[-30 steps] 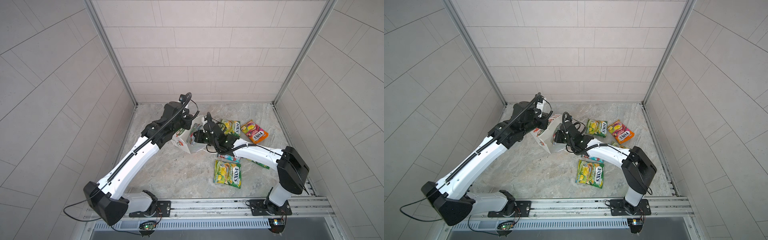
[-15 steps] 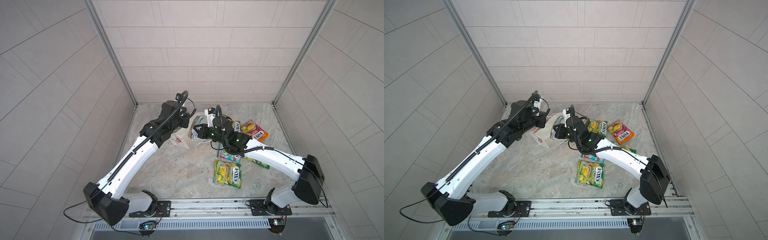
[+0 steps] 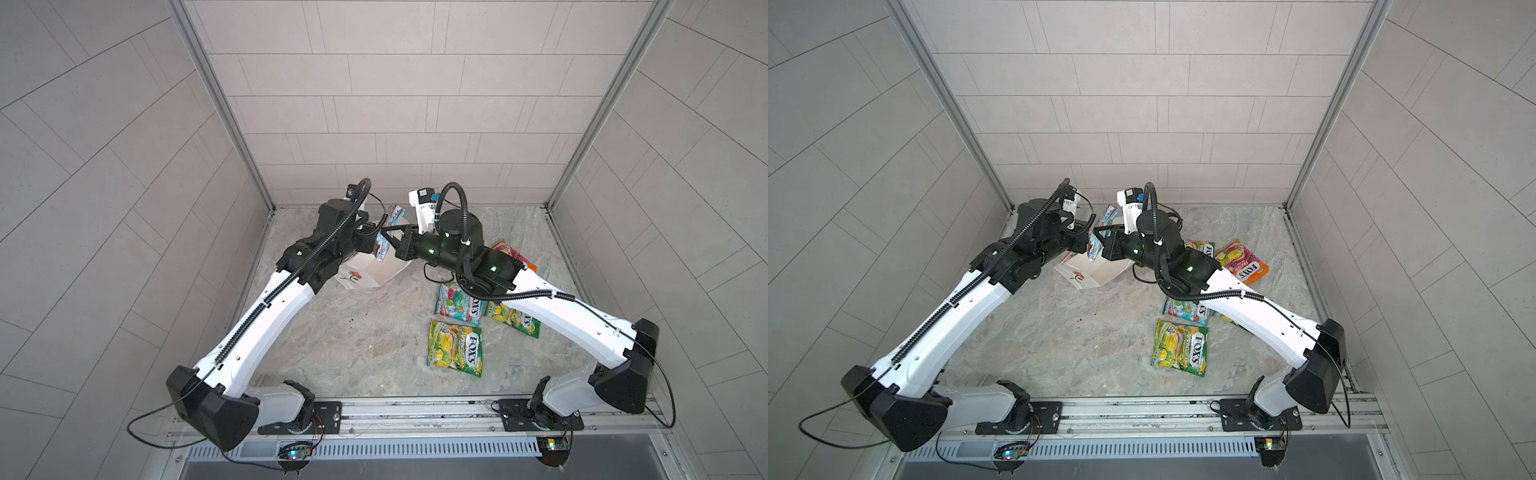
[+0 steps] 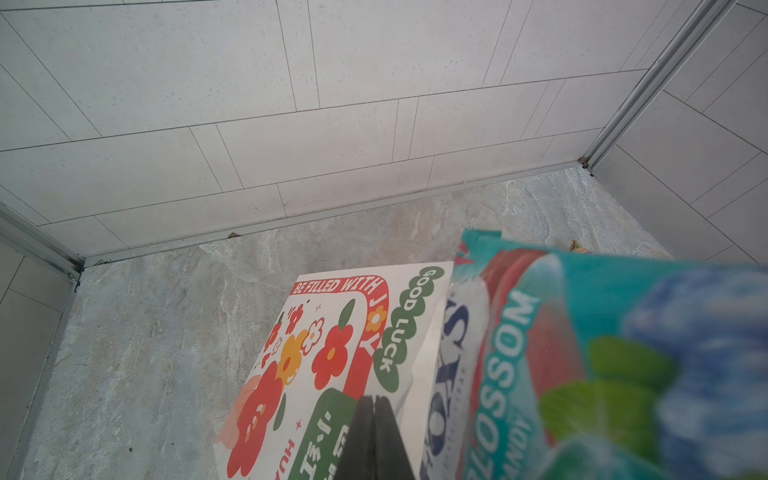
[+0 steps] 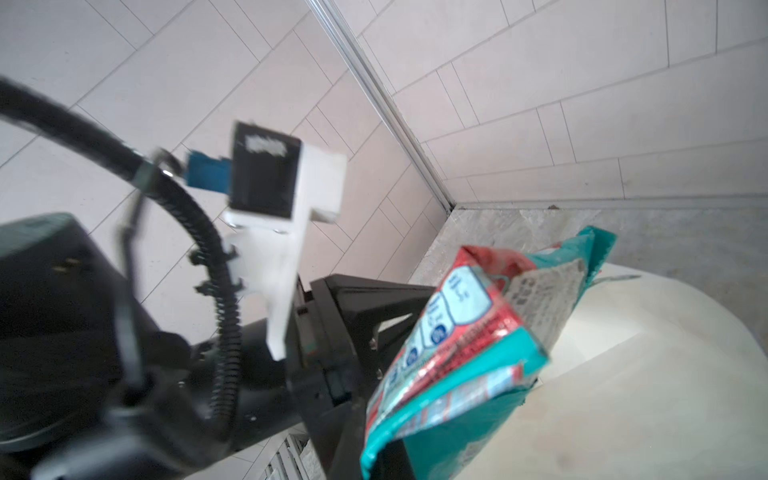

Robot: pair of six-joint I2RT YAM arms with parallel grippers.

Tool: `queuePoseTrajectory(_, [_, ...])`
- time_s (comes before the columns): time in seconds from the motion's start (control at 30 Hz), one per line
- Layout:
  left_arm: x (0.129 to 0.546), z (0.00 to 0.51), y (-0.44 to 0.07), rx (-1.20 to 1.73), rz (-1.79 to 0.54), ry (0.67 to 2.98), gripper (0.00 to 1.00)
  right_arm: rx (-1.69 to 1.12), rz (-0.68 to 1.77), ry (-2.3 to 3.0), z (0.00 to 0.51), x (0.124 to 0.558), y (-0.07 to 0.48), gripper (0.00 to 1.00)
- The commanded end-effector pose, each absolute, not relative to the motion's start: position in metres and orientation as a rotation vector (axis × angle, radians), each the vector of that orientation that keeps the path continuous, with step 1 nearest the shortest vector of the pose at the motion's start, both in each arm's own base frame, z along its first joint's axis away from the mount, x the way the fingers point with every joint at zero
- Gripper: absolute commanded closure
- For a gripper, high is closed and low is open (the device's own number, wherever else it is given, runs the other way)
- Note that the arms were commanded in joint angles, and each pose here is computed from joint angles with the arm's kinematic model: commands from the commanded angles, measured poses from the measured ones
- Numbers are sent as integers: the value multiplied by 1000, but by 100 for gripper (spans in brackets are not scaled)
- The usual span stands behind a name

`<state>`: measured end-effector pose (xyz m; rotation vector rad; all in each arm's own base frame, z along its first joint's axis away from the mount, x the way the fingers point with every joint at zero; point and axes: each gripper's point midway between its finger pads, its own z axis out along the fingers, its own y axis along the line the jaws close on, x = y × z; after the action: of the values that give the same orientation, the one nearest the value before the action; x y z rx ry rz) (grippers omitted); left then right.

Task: Take the snacks out of the paper bag
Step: 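Pull the teal packet up out of the bag with the right gripper, then lower the teal packet onto the table nearer the robot and open the right gripper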

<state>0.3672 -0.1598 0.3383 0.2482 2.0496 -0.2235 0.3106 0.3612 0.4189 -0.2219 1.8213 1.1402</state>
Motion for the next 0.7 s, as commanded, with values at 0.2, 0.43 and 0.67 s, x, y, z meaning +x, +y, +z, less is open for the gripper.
queuePoseTrajectory(0.2, [364,352,-151,214,-253,2008,100,-218,921,1665,490,286,293,100])
queuePoseTrajectory(0.43, [364,354,-149,208,-259,2002,100,-116,622,1713,473,290,235,100])
queuePoseTrajectory(0.67, [364,355,-148,204,-267,1995,100,24,337,1834,421,296,173,100])
